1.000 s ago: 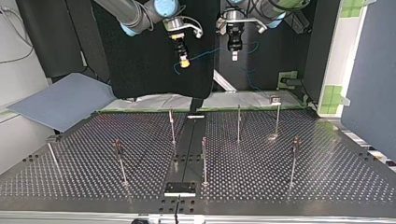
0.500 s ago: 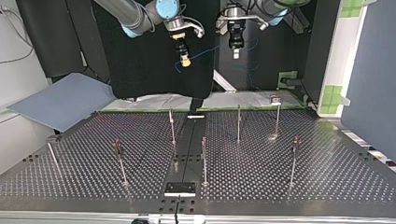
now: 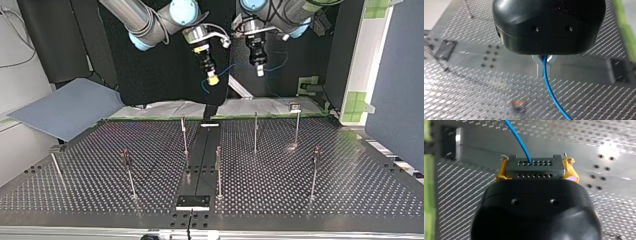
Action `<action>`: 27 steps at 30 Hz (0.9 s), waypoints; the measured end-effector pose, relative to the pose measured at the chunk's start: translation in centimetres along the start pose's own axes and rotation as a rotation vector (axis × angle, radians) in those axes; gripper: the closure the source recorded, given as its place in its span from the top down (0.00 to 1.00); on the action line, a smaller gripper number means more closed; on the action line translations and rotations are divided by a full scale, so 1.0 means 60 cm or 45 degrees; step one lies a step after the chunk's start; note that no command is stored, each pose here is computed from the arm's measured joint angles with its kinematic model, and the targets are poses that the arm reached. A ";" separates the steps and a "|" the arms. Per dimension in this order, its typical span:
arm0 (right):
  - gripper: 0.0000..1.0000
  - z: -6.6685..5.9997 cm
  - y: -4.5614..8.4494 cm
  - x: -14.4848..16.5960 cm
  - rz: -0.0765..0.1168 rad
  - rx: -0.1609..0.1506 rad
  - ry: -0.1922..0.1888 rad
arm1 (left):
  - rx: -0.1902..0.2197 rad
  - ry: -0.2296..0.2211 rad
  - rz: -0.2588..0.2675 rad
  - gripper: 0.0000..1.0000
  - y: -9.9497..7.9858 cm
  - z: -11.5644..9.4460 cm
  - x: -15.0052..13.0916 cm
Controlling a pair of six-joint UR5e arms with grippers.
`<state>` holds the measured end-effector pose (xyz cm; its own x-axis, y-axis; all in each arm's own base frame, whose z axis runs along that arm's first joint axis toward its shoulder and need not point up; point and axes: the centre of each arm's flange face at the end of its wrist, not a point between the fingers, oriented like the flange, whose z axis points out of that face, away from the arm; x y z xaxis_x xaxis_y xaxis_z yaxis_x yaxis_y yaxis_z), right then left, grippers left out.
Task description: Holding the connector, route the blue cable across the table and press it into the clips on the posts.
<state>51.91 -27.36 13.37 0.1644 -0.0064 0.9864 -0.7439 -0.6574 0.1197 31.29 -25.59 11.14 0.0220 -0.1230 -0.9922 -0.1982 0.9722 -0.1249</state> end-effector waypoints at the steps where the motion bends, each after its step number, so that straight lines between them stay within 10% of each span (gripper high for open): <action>1: 0.00 0.003 0.001 0.013 0.010 0.000 0.011 | -0.015 -0.009 -0.006 0.00 -0.001 0.005 -0.008; 14: 0.00 0.030 0.014 0.169 0.112 0.074 0.144 | -0.201 -0.096 -0.086 0.00 0.002 0.046 -0.106; 27: 0.00 0.055 0.004 0.233 0.122 0.179 0.151 | -0.355 -0.170 -0.159 0.00 0.017 0.073 -0.197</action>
<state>56.19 -30.08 26.79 0.0138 0.0097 0.9999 -0.6535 -0.7568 0.0164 35.10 -22.30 22.73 0.1875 -0.1923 -0.9632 -0.4463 0.8569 -0.2580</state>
